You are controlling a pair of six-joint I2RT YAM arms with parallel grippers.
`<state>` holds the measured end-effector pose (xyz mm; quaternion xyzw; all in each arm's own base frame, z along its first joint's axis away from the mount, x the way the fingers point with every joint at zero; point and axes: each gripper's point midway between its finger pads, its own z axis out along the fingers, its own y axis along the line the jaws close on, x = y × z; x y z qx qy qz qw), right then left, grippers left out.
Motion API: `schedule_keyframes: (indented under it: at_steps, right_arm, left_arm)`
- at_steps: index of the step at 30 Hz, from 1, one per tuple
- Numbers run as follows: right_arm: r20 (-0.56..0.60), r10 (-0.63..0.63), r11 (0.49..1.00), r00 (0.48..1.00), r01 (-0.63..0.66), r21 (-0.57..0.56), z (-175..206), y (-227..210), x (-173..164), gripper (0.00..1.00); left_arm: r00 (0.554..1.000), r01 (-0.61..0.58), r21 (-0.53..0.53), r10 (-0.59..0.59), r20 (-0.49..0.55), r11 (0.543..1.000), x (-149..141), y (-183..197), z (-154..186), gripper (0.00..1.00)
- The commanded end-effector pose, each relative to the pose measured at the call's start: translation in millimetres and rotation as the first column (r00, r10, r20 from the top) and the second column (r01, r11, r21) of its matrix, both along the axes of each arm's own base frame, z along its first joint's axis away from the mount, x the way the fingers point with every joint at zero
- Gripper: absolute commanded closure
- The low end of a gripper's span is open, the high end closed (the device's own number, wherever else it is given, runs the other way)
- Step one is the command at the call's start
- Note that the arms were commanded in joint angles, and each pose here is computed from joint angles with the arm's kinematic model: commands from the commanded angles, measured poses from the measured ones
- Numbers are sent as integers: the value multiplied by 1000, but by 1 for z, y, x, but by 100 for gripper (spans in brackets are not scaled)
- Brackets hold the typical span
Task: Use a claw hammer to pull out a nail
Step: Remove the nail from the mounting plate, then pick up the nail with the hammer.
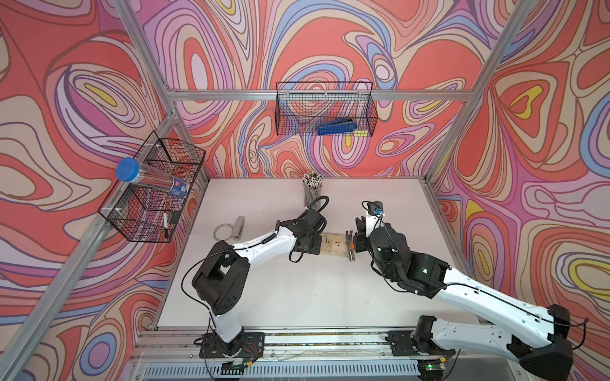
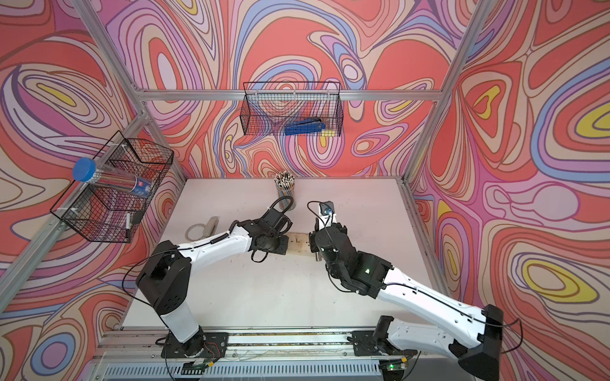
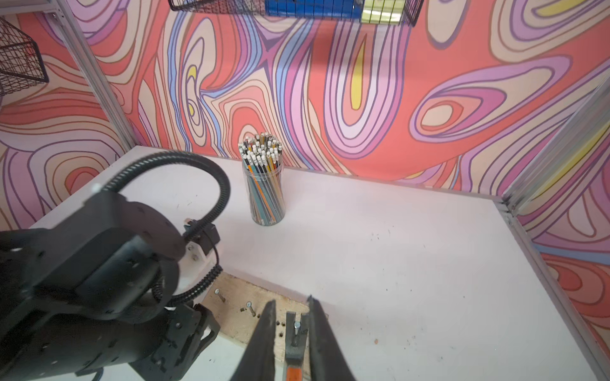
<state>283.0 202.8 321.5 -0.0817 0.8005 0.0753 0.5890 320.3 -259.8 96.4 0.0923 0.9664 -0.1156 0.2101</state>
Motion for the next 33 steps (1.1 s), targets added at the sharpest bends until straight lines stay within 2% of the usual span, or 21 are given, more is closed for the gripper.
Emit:
schedule_keyframes:
  at_steps: [1,8,15,18,21,27,33]
  right_arm:
    - [-26,77,986,997,-72,152,29,7,1,100]
    - [-112,187,952,976,-151,266,46,10,15,100]
    - [-202,333,870,921,-217,443,50,10,30,100]
    - [-221,377,829,899,-222,514,49,6,36,100]
    - [-241,413,794,878,-218,568,44,1,41,100]
    - [-261,477,747,839,-232,623,35,5,42,100]
    - [-288,493,744,821,-227,628,28,7,41,100]
  left_arm:
    - [999,42,-50,-41,28,998,-14,2,22,47]
    - [984,123,-121,-105,144,985,-27,6,40,43]
    - [953,214,-111,-182,243,970,-37,13,40,40]
    - [918,241,-97,-194,346,966,-33,16,43,40]
    - [855,370,-89,-301,422,925,-43,8,42,40]
    - [795,502,-85,-421,436,861,-55,-7,37,46]
    - [739,548,-85,-434,515,832,-56,-14,47,45]
